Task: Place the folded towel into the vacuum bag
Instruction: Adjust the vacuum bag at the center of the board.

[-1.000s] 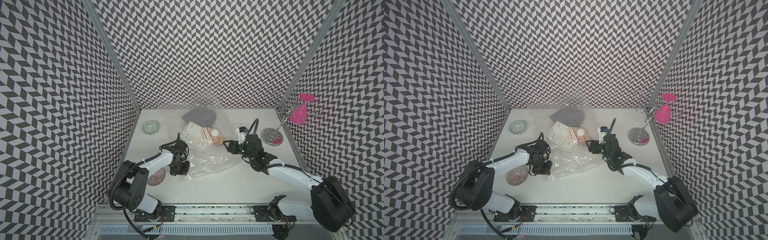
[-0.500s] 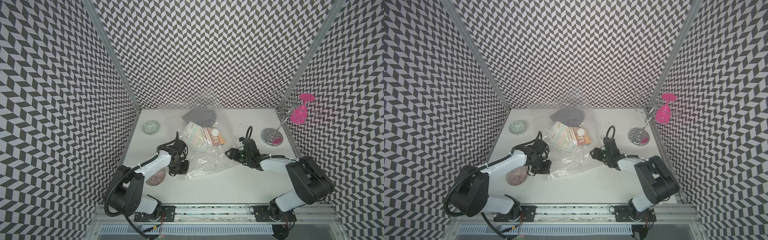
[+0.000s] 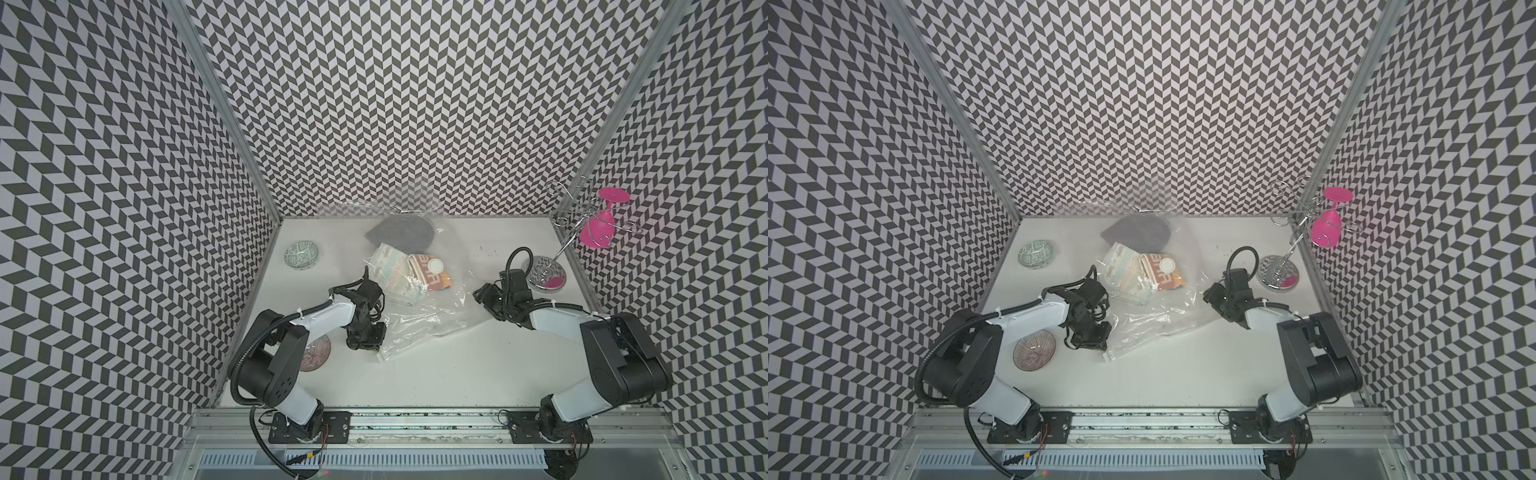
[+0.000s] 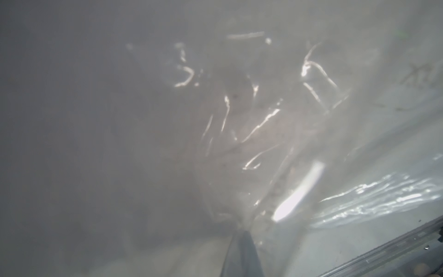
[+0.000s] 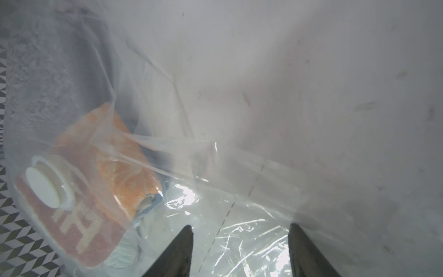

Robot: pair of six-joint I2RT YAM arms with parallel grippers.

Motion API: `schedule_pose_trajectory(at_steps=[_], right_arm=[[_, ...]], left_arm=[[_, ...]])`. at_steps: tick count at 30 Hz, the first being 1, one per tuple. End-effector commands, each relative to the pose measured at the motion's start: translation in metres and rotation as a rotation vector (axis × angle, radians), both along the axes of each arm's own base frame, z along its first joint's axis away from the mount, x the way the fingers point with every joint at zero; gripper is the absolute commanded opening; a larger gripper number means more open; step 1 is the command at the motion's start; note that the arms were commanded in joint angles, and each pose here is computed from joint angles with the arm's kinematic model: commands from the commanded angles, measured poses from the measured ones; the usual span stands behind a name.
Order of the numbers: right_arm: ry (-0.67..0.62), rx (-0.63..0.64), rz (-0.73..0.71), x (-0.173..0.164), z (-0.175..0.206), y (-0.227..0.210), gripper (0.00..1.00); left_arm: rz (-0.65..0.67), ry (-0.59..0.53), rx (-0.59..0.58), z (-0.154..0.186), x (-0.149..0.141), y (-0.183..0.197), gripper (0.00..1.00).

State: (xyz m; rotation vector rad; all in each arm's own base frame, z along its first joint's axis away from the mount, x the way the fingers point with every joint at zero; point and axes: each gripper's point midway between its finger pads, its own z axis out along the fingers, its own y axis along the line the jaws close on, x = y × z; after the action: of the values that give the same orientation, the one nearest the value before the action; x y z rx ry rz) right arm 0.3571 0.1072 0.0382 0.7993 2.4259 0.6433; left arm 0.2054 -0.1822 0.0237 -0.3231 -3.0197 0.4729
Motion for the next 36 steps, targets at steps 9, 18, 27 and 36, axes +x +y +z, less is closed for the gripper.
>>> schedule_pose_trajectory(at_steps=[9, 18, 27, 36], right_arm=[[-0.263, -0.17, 0.126, 0.015, 0.091, -0.005, 0.64], [-0.417, -0.088, 0.341, 0.016, 0.14, 0.04, 0.63], [-0.272, 0.024, 0.345, 0.009, 0.093, 0.076, 0.62], [-0.014, 0.041, 0.395, -0.053, 0.013, 0.086, 0.62]], left_arm=[[-0.151, -0.153, -0.314, 0.041, 0.075, -0.109, 0.0], [-0.299, -0.221, -0.225, 0.045, 0.093, -0.141, 0.0], [-0.352, -0.148, -0.17, 0.031, 0.031, -0.119, 0.0], [-0.4, -0.13, -0.167, 0.02, 0.017, -0.129, 0.0]])
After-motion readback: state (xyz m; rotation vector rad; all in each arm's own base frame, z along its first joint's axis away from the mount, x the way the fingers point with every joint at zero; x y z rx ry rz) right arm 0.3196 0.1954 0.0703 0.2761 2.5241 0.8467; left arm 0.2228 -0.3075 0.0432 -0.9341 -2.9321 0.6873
